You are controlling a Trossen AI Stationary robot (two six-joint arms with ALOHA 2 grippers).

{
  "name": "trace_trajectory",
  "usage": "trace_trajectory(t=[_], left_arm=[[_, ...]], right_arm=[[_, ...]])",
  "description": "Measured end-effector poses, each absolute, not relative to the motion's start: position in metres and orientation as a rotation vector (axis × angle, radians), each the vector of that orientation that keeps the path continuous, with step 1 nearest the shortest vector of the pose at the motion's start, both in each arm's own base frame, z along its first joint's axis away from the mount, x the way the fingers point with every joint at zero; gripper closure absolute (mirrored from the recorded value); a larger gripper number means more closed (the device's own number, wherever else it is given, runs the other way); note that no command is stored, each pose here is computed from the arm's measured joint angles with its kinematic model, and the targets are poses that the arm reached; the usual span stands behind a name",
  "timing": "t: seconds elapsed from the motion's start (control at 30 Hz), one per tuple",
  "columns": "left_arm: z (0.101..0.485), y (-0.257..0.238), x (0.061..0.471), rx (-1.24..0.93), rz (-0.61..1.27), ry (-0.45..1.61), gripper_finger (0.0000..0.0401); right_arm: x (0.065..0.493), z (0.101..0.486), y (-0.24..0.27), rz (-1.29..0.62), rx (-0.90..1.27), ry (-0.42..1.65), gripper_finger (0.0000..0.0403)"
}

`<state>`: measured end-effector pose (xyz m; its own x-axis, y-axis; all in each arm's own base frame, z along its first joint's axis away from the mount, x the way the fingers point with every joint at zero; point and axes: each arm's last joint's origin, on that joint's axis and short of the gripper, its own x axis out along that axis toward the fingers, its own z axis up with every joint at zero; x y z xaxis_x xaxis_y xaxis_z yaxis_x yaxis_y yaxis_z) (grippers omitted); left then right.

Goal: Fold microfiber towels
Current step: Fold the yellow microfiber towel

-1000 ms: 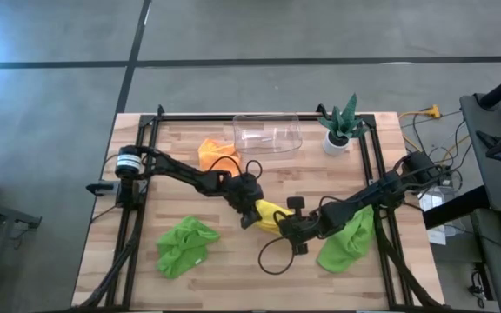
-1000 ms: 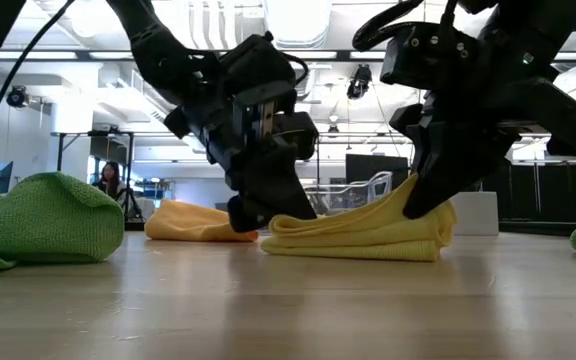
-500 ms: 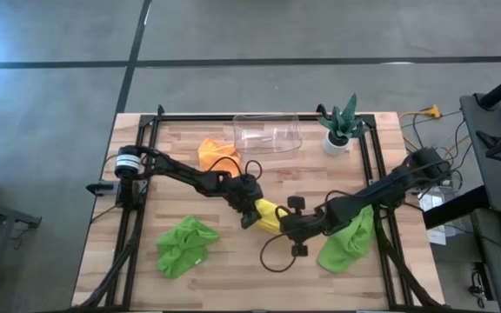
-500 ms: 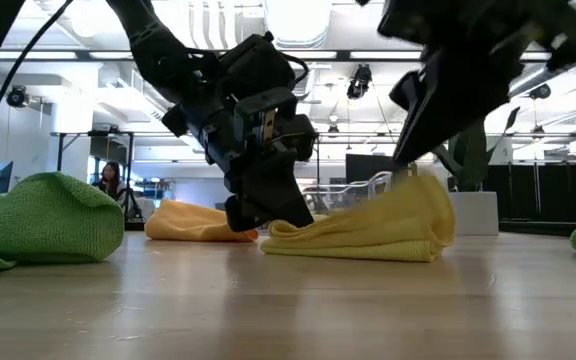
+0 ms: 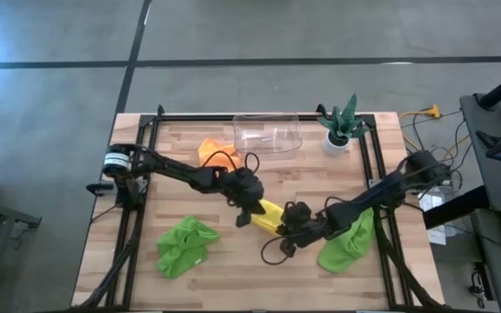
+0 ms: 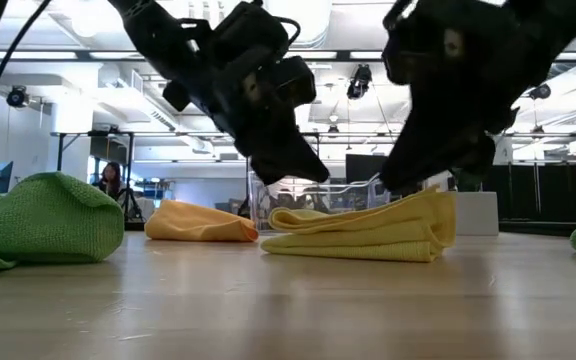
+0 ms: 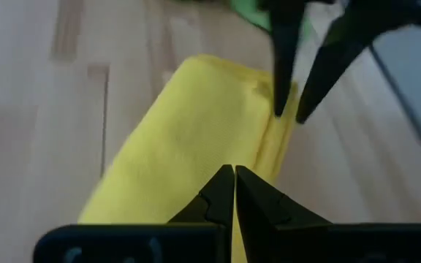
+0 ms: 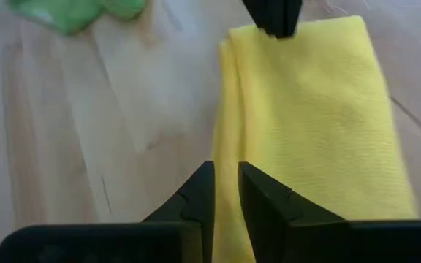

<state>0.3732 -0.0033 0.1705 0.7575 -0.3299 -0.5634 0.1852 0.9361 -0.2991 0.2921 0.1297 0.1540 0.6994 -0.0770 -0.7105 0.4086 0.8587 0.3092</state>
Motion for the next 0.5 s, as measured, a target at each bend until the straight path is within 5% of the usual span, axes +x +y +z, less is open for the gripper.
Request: trace_trajectory(t=[0.2, 0.5], left_arm=[[0.170, 0.002, 0.375, 0.113, -0.360, 0.564, 0.0401], [0.137, 0.004, 0.379, 0.126, -0.409, 0.636, 0.0401]], right_arm=[[0.296, 0.137, 0.128, -0.403, 0.472, 0.701, 0.0292], [0.296, 0.135, 0.125, -0.451, 0.417, 0.688, 0.0230]])
